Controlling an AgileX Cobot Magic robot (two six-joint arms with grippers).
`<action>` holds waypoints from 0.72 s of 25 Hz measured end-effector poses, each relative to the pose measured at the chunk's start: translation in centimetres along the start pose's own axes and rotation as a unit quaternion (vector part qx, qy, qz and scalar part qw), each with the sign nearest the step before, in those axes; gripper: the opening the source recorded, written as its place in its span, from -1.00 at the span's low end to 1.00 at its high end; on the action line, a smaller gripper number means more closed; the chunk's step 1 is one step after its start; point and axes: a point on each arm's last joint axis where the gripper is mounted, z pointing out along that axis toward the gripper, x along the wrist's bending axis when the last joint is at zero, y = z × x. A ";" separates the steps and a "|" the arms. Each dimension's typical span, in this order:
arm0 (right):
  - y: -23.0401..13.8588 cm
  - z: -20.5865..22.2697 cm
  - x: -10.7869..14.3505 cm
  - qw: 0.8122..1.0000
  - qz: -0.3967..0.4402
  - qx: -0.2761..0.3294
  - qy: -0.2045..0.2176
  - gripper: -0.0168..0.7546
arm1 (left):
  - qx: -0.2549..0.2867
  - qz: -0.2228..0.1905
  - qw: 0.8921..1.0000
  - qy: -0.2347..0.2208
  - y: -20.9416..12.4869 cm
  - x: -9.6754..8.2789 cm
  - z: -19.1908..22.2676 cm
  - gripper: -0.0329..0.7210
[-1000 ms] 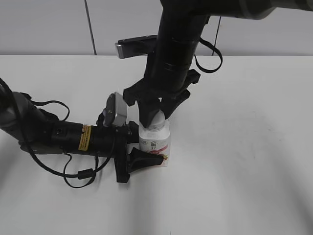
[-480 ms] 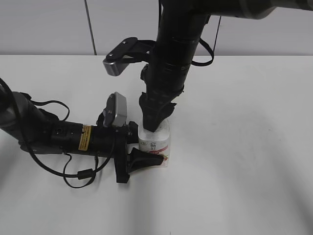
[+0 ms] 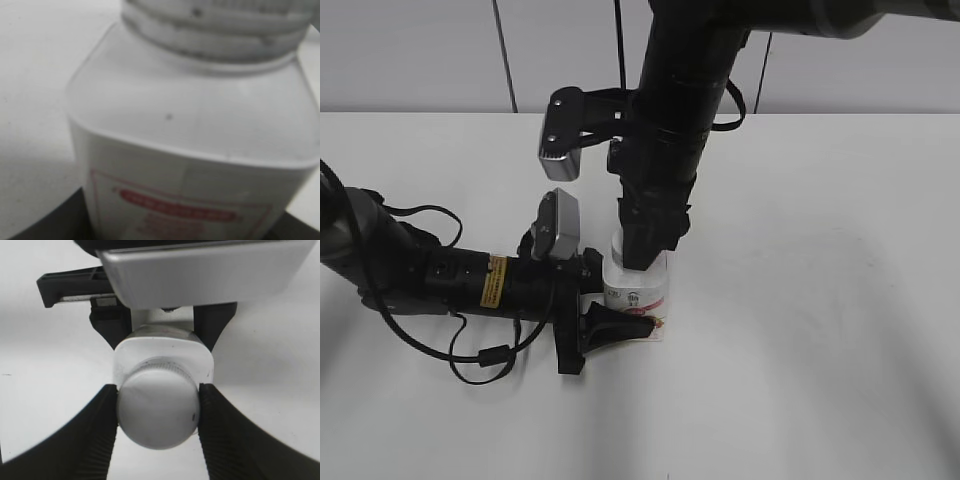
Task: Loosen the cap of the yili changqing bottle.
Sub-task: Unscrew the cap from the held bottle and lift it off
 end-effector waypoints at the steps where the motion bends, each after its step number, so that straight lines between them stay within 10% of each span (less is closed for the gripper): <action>1: 0.0 0.0 0.0 1.000 -0.004 0.000 0.000 0.06 | 0.000 0.000 1.000 0.000 0.0 0.0 0.0 0.14; 18: 0.2 0.0 0.1 1.000 -0.003 -0.013 0.007 0.26 | 0.000 -0.002 1.000 -0.004 0.0 -0.1 0.0 0.13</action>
